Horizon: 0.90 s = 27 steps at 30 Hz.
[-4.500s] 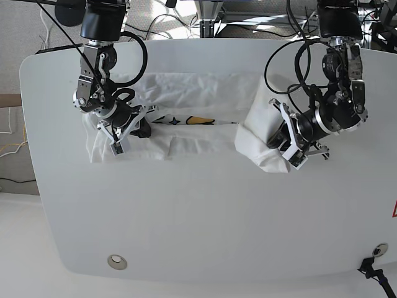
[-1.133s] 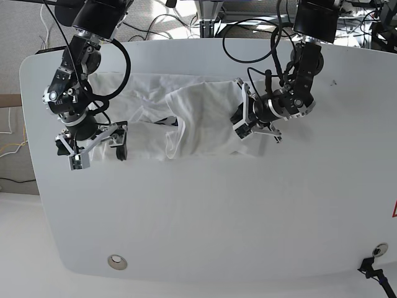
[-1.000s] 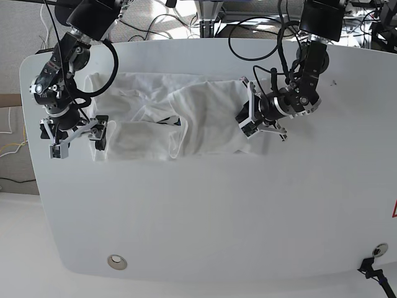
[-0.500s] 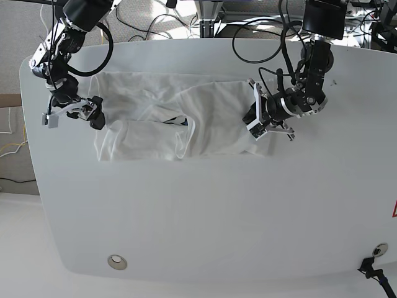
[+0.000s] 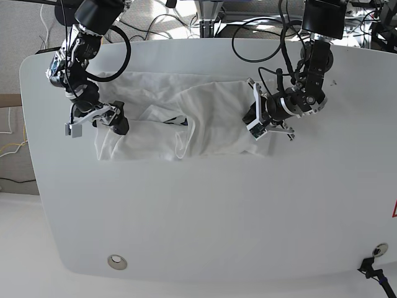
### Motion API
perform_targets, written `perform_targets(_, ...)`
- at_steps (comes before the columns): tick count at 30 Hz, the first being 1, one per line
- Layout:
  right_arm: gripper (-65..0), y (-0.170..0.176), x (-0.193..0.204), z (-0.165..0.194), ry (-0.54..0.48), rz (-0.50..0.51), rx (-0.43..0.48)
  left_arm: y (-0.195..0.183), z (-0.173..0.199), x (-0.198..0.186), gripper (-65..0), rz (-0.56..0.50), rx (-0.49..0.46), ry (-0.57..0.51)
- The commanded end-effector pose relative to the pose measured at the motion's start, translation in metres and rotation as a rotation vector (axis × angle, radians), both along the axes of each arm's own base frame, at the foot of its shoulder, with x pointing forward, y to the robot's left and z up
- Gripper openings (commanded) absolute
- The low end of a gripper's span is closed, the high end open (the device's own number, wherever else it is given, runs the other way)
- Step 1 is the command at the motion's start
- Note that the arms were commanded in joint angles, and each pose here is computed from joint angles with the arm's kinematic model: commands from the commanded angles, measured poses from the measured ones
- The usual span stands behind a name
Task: Fold the T-shirt properly
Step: 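Grasp the opposite side with the right gripper and fold it toward the left gripper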
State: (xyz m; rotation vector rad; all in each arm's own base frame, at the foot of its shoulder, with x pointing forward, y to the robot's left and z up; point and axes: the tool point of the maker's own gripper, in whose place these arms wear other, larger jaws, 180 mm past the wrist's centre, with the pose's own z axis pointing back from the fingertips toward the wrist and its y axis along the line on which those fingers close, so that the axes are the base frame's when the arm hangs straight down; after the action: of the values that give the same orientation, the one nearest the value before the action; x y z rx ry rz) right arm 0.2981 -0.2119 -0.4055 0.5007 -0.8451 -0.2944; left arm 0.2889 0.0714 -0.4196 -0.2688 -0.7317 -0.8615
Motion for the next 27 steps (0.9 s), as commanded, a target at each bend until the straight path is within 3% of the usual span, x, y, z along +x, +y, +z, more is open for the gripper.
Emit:
perform_targets(1,-32.6,-0.004,0.006,0.007,-0.017,0.002,-0.012,0.004,0.004,0.005,-64.2,0.001,0.017,-0.017)
perform_targets(4,-65.0,-0.004,0.007,0.007,-0.017,0.006,-0.013,0.004,0.003,0.005,-64.2,0.003,0.016,-0.015)
perform_targets(11,-65.0,0.020,0.016,0.049,-0.098,0.072,-0.104,0.003,0.003,0.005,-64.2,0.003,0.017,-0.015)
perform_targets(17,-65.0,0.077,0.014,0.094,-0.204,0.187,-0.131,0.006,-0.003,0.003,-64.3,0.008,0.023,0.005)
perform_targets(21,-65.0,0.138,0.013,0.112,-0.268,0.318,-0.082,0.008,-0.010,0.001,-64.3,0.014,0.027,0.027)
perform_targets(27,-65.0,0.210,0.018,0.134,-0.323,0.435,0.025,0.007,-0.009,0.002,-64.3,0.013,0.025,0.023)
